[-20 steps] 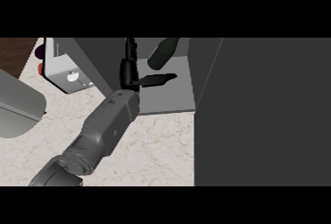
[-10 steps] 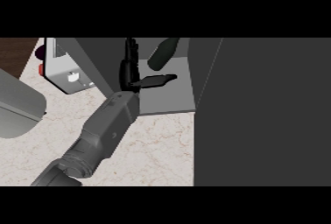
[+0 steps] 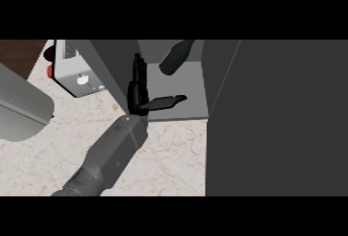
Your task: Pick up the wine, place it into the cabinet and close the cabinet
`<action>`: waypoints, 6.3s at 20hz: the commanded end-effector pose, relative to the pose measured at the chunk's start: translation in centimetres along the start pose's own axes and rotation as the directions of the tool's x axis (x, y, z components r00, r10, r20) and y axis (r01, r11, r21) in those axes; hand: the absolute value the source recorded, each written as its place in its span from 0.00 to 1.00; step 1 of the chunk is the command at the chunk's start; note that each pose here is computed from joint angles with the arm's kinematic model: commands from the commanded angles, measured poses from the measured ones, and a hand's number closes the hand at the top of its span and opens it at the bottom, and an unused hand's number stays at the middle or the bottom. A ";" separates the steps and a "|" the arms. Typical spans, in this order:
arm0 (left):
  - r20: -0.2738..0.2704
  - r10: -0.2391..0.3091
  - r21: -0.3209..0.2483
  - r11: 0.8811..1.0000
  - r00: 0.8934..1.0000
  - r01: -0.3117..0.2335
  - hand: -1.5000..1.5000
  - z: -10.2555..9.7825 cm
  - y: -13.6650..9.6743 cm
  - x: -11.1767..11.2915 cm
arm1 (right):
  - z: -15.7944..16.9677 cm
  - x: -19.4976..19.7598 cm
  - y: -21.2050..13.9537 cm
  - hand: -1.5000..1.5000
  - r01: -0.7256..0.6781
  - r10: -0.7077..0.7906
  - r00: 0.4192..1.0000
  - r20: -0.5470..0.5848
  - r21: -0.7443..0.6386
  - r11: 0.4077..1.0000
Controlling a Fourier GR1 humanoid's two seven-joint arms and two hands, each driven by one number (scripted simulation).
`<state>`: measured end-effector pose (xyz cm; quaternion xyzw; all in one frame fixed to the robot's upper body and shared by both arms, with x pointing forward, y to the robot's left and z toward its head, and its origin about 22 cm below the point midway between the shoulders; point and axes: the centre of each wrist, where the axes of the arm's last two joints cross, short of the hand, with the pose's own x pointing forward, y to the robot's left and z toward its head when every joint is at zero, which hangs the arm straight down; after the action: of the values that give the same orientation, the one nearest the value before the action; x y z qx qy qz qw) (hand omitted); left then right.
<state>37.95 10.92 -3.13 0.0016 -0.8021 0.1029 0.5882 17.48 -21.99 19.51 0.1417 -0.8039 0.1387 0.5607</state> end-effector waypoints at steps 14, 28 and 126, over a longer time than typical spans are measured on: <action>0.025 0.039 -0.066 0.997 0.999 -0.038 0.00 13.3 -6.1 4.6 | 1.3 1.8 1.2 0.00 -0.030 0.030 1.000 0.006 -0.065 0.997; 0.033 0.085 0.010 0.996 0.996 -0.085 0.00 18.4 -3.1 11.6 | 2.4 1.0 0.2 0.00 -0.014 0.017 0.999 0.044 -0.056 0.998; 0.083 0.137 -0.083 0.988 0.987 -0.130 0.00 14.5 18.9 22.7 | -25.8 -1.7 14.3 1.00 -0.098 0.110 0.993 -0.052 0.195 0.976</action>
<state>14.66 30.34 9.92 -0.0746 -0.8264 0.1092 0.5473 31.90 2.13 26.82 0.1551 -0.7820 0.2586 0.5455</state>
